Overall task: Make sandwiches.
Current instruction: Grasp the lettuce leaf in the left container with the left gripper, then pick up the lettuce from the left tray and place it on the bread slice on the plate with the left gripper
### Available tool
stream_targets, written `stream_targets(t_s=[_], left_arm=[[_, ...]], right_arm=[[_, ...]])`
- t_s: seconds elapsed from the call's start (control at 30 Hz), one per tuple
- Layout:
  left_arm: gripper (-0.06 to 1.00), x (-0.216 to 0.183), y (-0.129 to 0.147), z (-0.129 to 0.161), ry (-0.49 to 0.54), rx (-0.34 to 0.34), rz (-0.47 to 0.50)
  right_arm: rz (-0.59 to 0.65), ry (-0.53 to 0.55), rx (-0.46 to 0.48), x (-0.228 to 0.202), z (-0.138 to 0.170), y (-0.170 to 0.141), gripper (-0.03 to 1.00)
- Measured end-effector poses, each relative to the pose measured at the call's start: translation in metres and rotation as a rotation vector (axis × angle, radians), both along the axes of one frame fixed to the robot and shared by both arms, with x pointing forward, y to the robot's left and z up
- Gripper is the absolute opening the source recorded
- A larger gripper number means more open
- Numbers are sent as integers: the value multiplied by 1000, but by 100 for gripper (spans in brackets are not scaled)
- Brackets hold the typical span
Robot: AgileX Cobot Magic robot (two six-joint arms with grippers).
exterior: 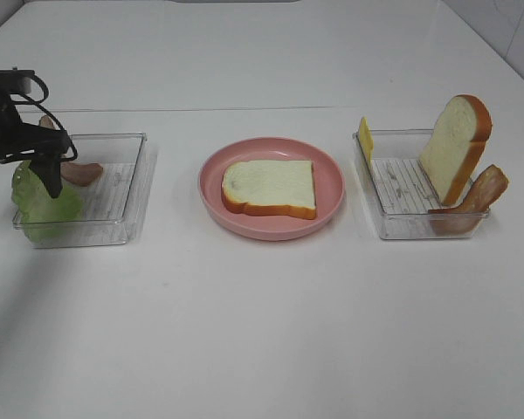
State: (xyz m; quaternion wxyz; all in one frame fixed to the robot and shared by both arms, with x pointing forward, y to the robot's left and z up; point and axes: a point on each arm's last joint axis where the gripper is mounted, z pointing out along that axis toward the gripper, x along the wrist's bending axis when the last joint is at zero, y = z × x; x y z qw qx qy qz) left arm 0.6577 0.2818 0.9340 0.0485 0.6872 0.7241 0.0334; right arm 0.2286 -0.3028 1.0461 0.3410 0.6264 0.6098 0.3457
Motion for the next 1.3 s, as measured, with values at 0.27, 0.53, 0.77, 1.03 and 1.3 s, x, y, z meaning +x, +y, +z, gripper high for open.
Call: stream_targets(t_s=[0.27, 0.53, 0.77, 1.03, 1.3], left_arm=[[47, 2, 0, 0, -16, -3, 2], [8, 2, -1, 0, -23, -4, -47], [0, 2, -1, 0, -19, -6, -50], [0, -10, -13, 41, -67, -25, -82], [0, -29, -58, 102, -198, -131, -193]], right_arm=[[0, 0, 0, 0, 0, 0, 96], [0, 0, 0, 0, 0, 0, 96], [0, 0, 0, 0, 0, 0, 96], [0, 0, 0, 0, 0, 0, 96], [0, 0, 0, 0, 0, 0, 96]])
